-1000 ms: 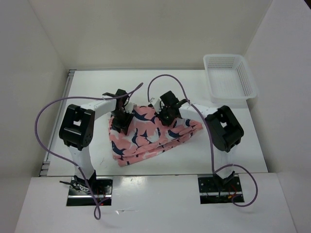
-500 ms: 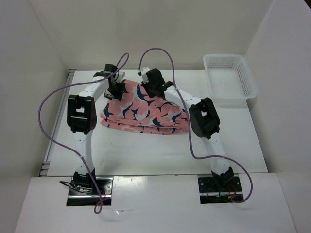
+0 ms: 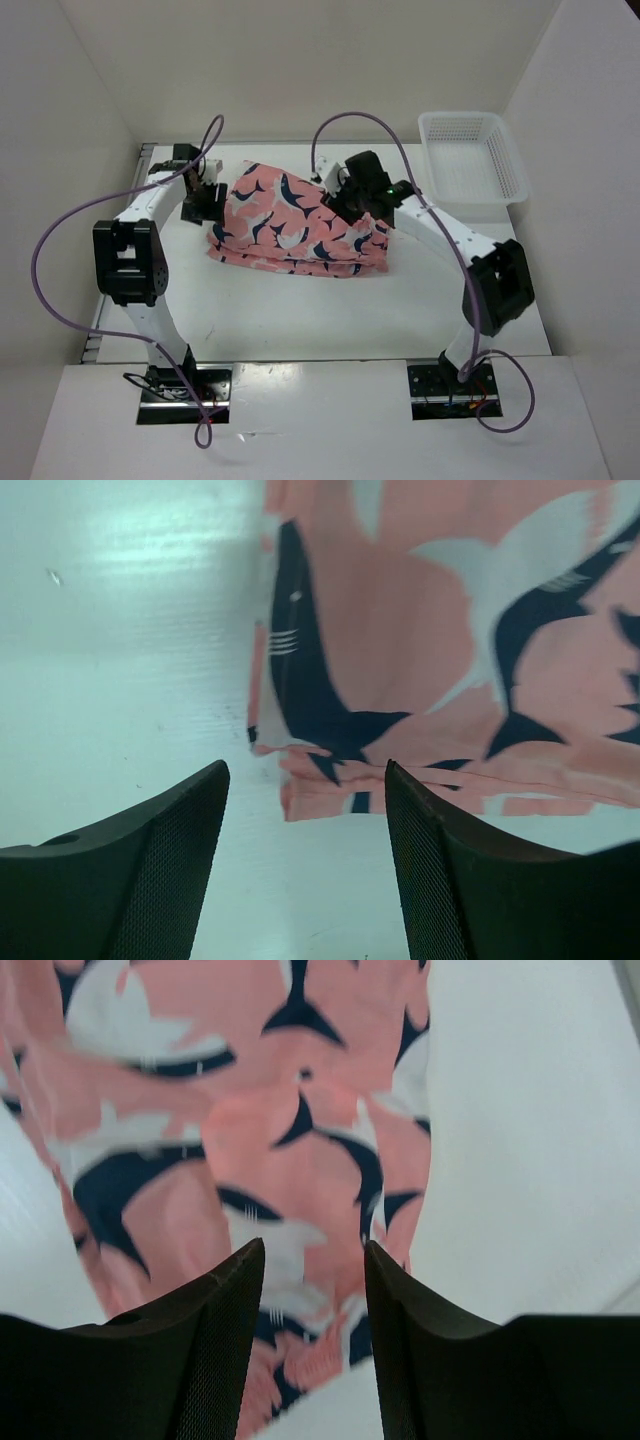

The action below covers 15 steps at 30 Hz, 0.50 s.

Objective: Fold and stack the shorts
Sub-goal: Fold the shorts

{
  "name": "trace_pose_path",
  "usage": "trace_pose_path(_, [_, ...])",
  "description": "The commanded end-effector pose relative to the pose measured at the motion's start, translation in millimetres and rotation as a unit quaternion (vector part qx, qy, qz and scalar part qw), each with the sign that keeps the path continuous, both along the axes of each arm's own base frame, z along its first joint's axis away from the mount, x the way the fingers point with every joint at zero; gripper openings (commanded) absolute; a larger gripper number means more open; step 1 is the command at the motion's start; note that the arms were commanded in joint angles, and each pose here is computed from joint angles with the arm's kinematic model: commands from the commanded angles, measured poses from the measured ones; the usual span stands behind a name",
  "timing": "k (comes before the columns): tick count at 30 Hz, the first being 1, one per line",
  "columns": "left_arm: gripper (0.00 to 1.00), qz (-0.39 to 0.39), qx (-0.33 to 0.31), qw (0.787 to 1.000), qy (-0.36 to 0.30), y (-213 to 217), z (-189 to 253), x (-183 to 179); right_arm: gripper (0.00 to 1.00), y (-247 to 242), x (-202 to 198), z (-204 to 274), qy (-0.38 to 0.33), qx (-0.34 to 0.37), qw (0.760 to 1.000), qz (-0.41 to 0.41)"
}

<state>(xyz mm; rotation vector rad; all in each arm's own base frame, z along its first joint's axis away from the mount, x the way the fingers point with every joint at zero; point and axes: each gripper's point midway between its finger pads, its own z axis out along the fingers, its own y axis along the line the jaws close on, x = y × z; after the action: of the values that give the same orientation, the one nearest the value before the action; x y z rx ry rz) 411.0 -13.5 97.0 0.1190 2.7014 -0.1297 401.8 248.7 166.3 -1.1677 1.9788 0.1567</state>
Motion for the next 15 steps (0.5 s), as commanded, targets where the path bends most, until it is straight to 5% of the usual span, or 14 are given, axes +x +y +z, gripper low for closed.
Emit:
trace_pose_path(1, [0.71,0.009,-0.021,0.999,0.04,8,-28,-11,0.5,-37,-34,-10,0.01,-0.067,0.996,0.05])
trace_pose_path(10, [0.68,0.01,-0.073,0.995,0.062,5,-53,-10,0.5,-82,-85,-45,0.05,-0.131,0.987,0.083])
trace_pose_path(15, [0.35,0.014,-0.071,0.993,0.095,6,-71,-22,0.5,-97,-96,-54,0.054,-0.158,0.981,0.095])
